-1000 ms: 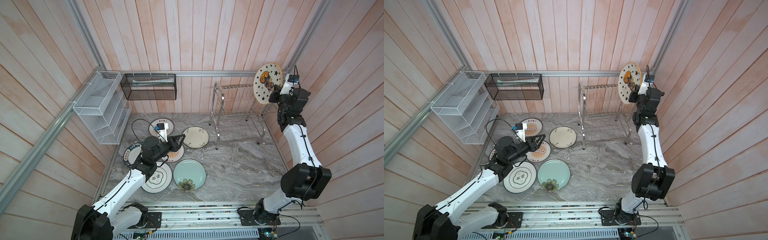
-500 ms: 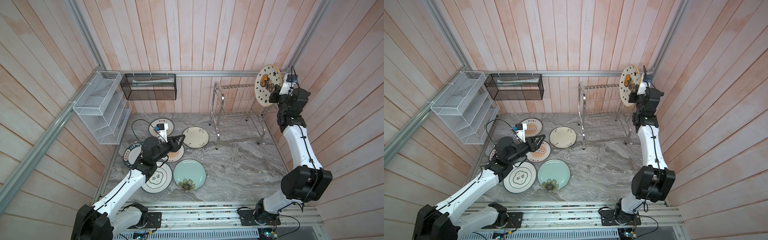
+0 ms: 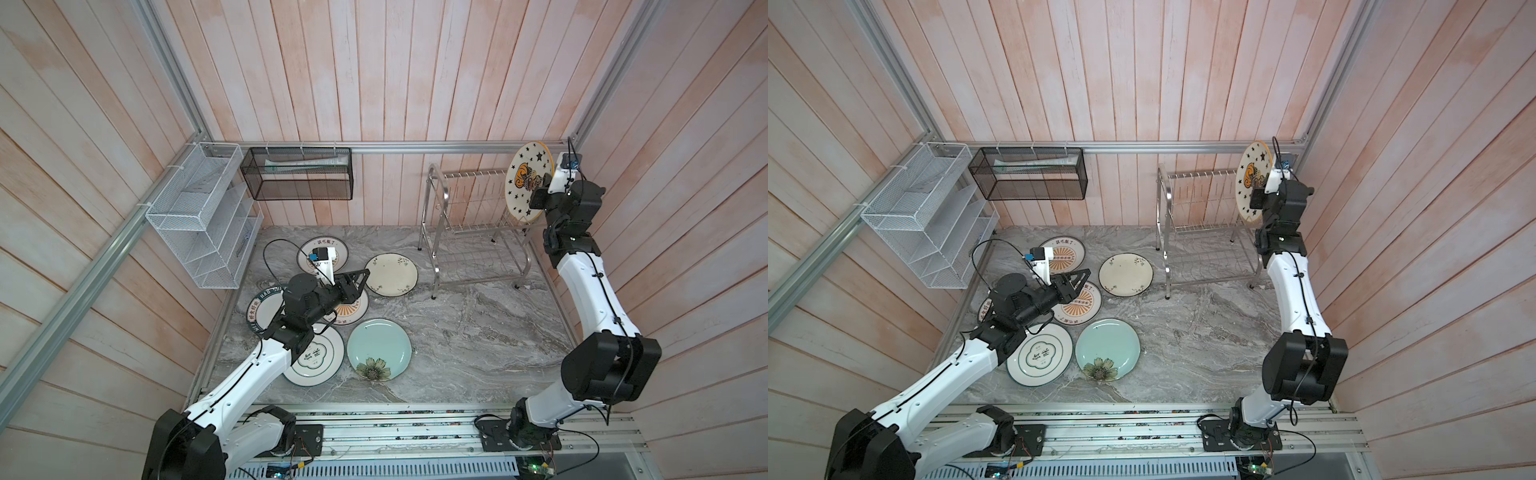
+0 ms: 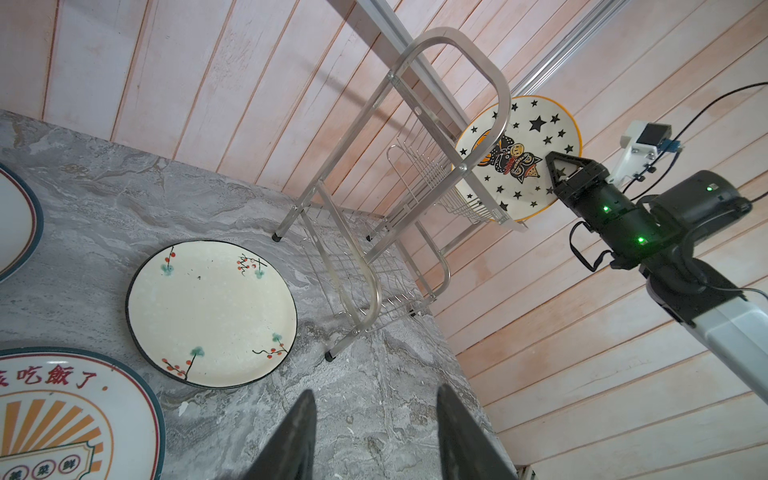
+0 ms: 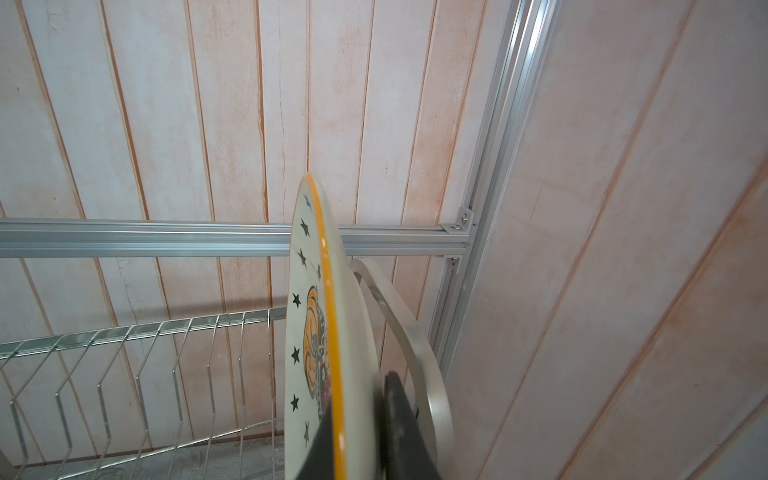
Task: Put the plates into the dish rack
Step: 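Lower the star plate edge-down into the dish rack slots with the right gripper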
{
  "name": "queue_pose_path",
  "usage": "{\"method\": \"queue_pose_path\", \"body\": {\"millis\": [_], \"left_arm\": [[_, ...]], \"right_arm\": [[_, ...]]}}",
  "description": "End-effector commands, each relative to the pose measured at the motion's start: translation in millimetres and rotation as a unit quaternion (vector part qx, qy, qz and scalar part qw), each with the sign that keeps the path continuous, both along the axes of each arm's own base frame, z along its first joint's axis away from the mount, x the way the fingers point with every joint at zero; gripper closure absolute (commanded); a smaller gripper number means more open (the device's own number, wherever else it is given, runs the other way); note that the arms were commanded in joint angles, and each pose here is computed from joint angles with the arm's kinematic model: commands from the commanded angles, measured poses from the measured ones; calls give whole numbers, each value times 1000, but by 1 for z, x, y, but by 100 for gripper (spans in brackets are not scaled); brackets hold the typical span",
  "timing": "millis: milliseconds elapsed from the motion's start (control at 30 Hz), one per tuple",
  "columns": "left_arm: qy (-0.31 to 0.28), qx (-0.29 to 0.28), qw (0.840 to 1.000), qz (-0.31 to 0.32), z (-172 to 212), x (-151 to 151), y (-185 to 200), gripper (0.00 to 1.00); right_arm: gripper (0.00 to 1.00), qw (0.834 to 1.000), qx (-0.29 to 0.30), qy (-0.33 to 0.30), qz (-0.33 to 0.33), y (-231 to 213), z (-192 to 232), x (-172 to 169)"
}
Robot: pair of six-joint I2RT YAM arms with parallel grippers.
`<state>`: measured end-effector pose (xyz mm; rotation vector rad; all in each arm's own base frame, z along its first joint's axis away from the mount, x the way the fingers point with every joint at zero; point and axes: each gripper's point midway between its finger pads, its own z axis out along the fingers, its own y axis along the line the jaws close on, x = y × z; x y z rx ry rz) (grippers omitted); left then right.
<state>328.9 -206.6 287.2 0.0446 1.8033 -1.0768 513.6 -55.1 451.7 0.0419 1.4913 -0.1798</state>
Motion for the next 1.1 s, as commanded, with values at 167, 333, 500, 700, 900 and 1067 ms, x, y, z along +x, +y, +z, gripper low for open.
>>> {"method": "queue_pose_path", "body": {"millis": [167, 333, 500, 700, 900, 1067], "left_arm": [[-11, -1, 1000, 6, 1, -1, 3, 52], [-11, -2, 1000, 4, 1, 0, 2, 52], [-11, -1, 1000, 6, 1, 0, 3, 52], [-9, -1, 1000, 3, 0, 1, 1, 52], [-12, -2, 1000, 6, 1, 2, 2, 52], [-12, -2, 1000, 4, 2, 3, 1, 52]], "right_arm": [[100, 989, -25, -142, 10, 9, 90, -41], [100, 989, -36, -140, 33, 17, 89, -39], [100, 991, -41, -120, 39, 19, 85, -30], [100, 994, -41, -99, 37, 18, 78, -20], [100, 995, -42, -88, 37, 17, 72, -15], [92, 995, -40, -80, 41, 18, 66, -10]]}}
